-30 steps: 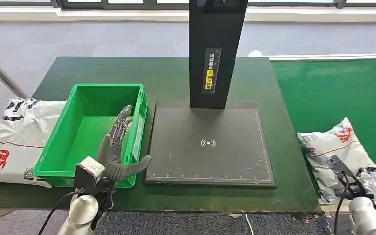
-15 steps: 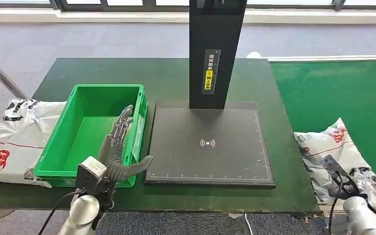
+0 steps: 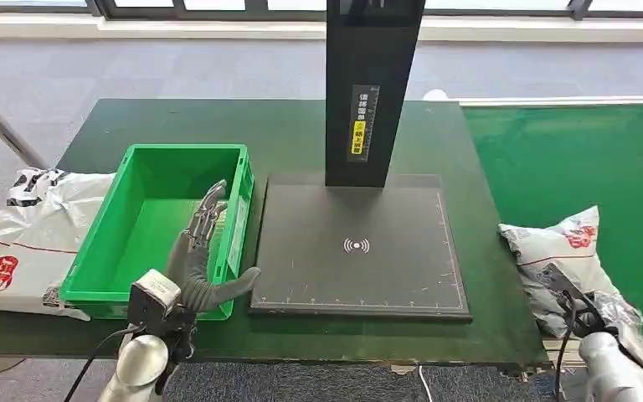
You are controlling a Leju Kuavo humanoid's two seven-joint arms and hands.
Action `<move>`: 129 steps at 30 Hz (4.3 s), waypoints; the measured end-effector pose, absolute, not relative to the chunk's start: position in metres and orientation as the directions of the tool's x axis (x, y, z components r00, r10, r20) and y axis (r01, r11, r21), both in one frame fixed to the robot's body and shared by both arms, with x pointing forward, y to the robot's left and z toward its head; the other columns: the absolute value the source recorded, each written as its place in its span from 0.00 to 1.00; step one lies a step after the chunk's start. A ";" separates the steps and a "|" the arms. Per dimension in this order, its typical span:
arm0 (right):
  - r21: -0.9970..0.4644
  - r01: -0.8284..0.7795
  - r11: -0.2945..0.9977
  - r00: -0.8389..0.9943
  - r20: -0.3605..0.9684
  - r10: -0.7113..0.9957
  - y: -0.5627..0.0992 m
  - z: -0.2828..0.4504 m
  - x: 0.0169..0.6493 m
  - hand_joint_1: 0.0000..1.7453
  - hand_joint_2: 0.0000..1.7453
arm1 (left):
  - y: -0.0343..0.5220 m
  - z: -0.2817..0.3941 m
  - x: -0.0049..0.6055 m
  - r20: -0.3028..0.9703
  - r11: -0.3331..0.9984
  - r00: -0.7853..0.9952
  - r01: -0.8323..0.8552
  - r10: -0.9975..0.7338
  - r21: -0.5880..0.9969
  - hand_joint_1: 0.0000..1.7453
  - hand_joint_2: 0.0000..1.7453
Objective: Moved the parcel from conveyor to table for the left to box.
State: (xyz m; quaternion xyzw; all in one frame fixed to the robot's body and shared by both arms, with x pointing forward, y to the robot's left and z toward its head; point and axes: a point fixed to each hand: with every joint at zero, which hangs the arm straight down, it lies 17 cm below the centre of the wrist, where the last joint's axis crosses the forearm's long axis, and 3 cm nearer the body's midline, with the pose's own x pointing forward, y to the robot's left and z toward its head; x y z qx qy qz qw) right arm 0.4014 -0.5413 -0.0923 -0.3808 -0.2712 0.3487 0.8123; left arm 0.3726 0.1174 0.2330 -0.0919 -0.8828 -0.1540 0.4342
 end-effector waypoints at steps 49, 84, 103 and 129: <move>-0.632 0.740 0.232 -0.245 0.069 0.967 -0.314 0.334 0.433 1.00 1.00 | 0.089 0.253 0.379 0.779 0.928 -0.622 0.329 0.071 0.178 0.00 1.00; -0.941 -0.057 0.334 -0.575 0.304 0.760 -0.101 0.159 0.519 0.00 0.00 | 0.097 0.249 0.387 0.787 0.937 -0.613 0.314 0.077 0.153 0.00 1.00; -0.545 -0.153 0.824 -0.620 0.702 0.350 -0.259 0.255 0.403 0.00 1.00 | 0.101 0.240 0.370 0.779 0.928 -0.626 0.304 0.023 0.216 0.00 1.00; -0.038 -0.280 0.959 -0.522 0.844 -0.119 -0.226 0.254 0.395 0.00 1.00 | 0.046 0.185 0.452 0.407 0.478 -0.690 0.100 -0.599 0.873 0.00 1.00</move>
